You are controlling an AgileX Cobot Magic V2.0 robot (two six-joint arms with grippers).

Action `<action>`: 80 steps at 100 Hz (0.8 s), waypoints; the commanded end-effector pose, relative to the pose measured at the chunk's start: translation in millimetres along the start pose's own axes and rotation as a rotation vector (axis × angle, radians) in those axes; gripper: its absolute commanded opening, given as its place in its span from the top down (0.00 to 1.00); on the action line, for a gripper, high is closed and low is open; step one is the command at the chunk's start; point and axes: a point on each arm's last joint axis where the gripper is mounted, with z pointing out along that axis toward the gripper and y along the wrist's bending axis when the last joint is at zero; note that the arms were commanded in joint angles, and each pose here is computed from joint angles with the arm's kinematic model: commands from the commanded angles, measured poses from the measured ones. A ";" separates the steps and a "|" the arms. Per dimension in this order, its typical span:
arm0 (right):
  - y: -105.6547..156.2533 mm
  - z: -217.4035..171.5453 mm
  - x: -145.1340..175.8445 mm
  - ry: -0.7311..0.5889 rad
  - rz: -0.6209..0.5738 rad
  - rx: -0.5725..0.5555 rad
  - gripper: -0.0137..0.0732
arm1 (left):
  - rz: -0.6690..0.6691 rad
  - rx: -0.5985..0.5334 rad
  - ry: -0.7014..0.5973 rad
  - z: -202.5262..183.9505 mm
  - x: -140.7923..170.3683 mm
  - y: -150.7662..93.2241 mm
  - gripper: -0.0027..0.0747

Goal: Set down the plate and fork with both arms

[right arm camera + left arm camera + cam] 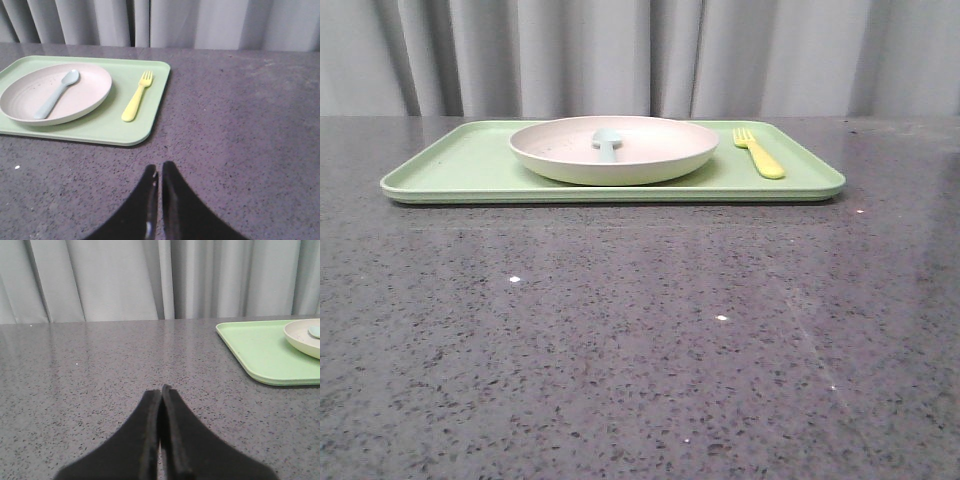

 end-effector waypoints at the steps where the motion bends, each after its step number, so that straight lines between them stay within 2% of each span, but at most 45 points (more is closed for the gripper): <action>1: -0.4 -1.0 -9.1 -0.168 -0.035 0.007 0.80 | -0.007 0.001 -0.107 -2.6 -5.5 0.0 0.99; 18: -7.8 -1.8 10.6 -0.254 -0.072 0.074 0.80 | -0.007 0.001 -0.107 -2.6 -5.5 0.0 0.99; 32: -12.8 -3.0 34.2 -0.270 -0.068 0.109 0.80 | -0.007 0.001 -0.107 -2.6 -5.5 0.0 0.99; 63: -18.4 -4.1 86.3 -0.298 -0.054 0.113 0.80 | -0.007 0.001 -0.107 -2.6 -5.5 0.0 0.99; 80: -20.1 -2.7 100.6 -0.304 -0.031 0.111 0.80 | -0.007 0.001 -0.107 -2.6 -5.5 0.0 0.99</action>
